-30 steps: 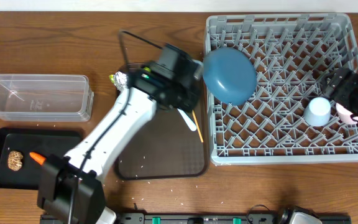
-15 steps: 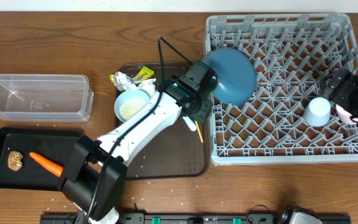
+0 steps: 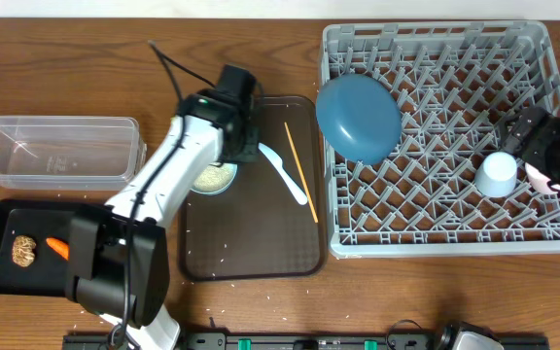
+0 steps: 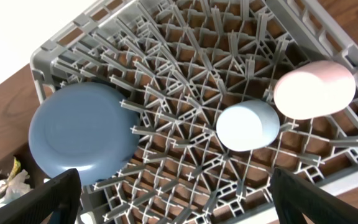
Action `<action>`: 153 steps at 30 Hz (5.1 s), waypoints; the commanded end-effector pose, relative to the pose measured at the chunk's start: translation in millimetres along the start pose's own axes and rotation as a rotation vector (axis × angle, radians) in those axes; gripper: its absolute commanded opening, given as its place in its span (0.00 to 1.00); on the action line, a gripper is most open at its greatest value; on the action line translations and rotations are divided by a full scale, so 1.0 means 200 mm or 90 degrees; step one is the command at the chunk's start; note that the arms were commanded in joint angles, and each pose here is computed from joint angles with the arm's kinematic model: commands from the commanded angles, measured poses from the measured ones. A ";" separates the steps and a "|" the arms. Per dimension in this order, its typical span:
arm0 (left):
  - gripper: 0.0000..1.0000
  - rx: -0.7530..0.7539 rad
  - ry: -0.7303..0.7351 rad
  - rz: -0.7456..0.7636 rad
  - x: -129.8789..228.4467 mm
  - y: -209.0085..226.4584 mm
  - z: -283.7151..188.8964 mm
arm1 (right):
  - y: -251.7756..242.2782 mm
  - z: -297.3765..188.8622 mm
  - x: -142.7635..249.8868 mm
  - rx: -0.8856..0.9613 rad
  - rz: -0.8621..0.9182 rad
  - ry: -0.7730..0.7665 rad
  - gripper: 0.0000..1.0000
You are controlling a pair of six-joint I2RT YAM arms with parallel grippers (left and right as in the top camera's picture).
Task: Sort waste into correct bins and load items into the dishwasher rack
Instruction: 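Move the left gripper to the tissue on the brown tray and grasp it, then carry the tissue left and drop it into the clear plastic bin, then grasp the foil and yellow snack wrapper with the left gripper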
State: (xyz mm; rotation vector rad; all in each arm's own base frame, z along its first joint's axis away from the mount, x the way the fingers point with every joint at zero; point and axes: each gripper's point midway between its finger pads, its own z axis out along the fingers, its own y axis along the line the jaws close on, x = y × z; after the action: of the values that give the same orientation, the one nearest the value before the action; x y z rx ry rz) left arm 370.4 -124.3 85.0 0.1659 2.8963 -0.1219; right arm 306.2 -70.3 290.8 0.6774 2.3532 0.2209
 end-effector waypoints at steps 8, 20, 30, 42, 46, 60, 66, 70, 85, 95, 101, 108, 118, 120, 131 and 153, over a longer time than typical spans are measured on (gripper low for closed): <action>0.15 0.078 0.010 -0.017 0.08 -0.18 0.06 | 0.01 0.00 -0.01 -0.006 -0.010 -0.005 0.91; 0.16 0.081 0.003 -0.086 0.08 -0.19 0.08 | 0.23 0.01 0.06 -0.094 -0.175 0.015 0.91; 0.25 -0.027 -0.104 -0.143 -0.11 0.19 0.00 | 0.24 0.02 0.06 -0.070 -0.170 0.005 0.94; 0.56 -0.056 -0.168 -0.106 -0.28 0.45 0.07 | 0.22 0.15 0.10 -0.059 -0.150 0.067 0.94; 0.56 -0.061 -0.143 -0.115 -0.24 0.49 0.10 | 0.21 0.18 0.11 -0.055 -0.148 0.081 0.94; 0.27 -0.020 -0.084 -0.113 -0.15 0.43 0.20 | 0.21 0.18 0.12 -0.053 -0.147 0.087 0.94; 0.06 -0.014 -0.147 -0.110 -0.26 0.42 0.07 | 0.21 0.18 0.12 -0.053 -0.147 0.088 0.95; 0.06 -0.011 -0.192 -0.107 -0.31 0.41 -0.10 | 0.21 0.18 0.12 -0.053 -0.147 0.087 0.95; 0.06 -0.243 -0.267 -0.169 -0.07 0.74 -0.71 | 0.22 0.18 0.10 -0.056 -0.148 0.077 0.95; 0.06 -0.352 -0.308 -0.395 -0.03 1.36 -0.72 | 0.22 0.18 0.10 -0.056 -0.146 0.077 0.95; 0.41 -0.255 -0.282 -0.373 -0.10 1.36 -0.53 | 0.21 0.18 0.10 -0.056 -0.146 0.078 0.96; 0.75 -0.113 -0.317 -0.284 -0.24 1.02 -0.56 | 0.21 0.18 0.11 -0.055 -0.137 0.079 0.96; 0.75 -0.055 -0.301 -0.052 -0.45 0.72 -0.25 | 0.21 0.18 0.11 -0.055 -0.136 0.079 0.96; 0.74 -0.049 -0.291 -0.051 -0.47 0.72 -0.15 | 0.21 0.18 0.11 -0.054 -0.136 0.080 0.96; 0.60 0.030 -0.238 -0.040 -0.45 0.65 0.13 | 0.21 0.18 0.12 -0.053 -0.136 0.084 0.96; 0.06 0.059 -0.296 -0.054 -0.45 0.57 -0.24 | 0.19 0.18 0.16 -0.046 -0.137 0.108 0.97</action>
State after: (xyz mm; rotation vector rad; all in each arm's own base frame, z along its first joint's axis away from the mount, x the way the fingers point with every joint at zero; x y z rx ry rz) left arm 463.3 -13.8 81.5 0.0292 2.5542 -0.2568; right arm 323.9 -25.6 257.5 0.3909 2.5440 0.2677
